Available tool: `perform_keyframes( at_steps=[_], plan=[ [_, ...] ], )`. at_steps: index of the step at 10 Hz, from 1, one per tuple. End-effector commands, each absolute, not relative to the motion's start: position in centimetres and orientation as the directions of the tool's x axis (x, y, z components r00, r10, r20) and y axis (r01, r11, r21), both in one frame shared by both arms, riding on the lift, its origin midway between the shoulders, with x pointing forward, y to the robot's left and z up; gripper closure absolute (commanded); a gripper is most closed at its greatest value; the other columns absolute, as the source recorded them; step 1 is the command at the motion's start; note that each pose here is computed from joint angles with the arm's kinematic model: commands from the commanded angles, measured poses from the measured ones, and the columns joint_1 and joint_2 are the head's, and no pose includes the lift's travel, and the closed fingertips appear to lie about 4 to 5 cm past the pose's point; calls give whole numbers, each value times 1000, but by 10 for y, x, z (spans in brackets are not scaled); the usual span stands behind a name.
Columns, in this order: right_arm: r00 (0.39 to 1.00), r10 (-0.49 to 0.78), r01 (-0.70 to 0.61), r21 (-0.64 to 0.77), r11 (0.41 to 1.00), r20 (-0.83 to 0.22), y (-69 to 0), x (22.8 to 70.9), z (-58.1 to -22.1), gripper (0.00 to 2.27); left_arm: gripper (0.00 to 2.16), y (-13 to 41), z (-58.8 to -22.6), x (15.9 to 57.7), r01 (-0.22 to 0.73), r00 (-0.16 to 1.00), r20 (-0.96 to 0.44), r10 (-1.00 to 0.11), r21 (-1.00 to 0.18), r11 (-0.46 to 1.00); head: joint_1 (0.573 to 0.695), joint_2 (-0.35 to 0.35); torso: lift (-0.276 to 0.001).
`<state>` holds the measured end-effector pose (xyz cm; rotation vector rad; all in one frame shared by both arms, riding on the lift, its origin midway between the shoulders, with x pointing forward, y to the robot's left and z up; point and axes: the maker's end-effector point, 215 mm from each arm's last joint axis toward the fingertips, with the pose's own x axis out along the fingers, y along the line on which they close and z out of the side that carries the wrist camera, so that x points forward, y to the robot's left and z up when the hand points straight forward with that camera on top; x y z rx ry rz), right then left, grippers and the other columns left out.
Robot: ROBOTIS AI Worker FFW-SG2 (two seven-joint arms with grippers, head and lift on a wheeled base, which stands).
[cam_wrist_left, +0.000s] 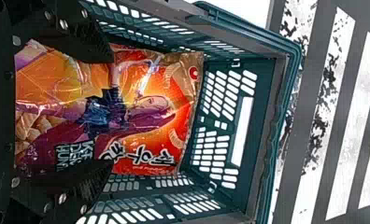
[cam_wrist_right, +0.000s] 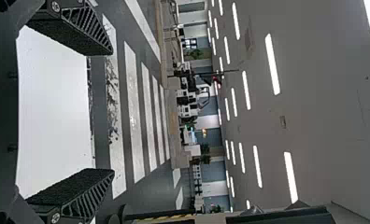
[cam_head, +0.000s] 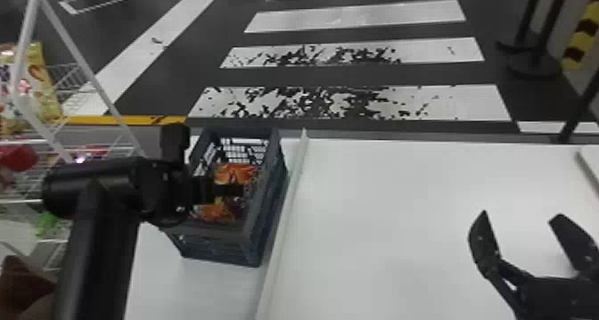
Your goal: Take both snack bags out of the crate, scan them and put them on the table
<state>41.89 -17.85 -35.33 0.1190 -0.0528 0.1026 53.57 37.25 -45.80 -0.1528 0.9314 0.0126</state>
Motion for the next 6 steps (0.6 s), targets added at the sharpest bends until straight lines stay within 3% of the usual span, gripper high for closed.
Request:
perform_keyframes(
  at_steps=[1, 2, 3, 4, 6],
  plan=[
    [993, 105, -111, 117, 987, 57, -175, 420, -355, 83, 856, 374, -465, 533, -76, 586, -808, -60, -129, 989, 695, 222, -92],
    [993, 106, -112, 117, 987, 57, -175, 420, -355, 83, 1409, 375, -472, 532, -83, 573, -817, -61, -132, 988, 695, 223, -92],
    [993, 107, -113, 118, 986, 56, -174, 419, -355, 83, 1480, 374, -475, 532, -84, 566, -822, -59, -128, 988, 695, 227, -92],
    [993, 106, -112, 117, 987, 57, -175, 420, -355, 83, 2138, 382, -479, 529, -115, 554, -833, -3, -80, 990, 695, 229, -92],
    [993, 109, -113, 118, 987, 44, -173, 420, -358, 83, 2138, 383, -480, 526, -114, 554, -833, -2, -77, 990, 695, 242, -92]
  ],
)
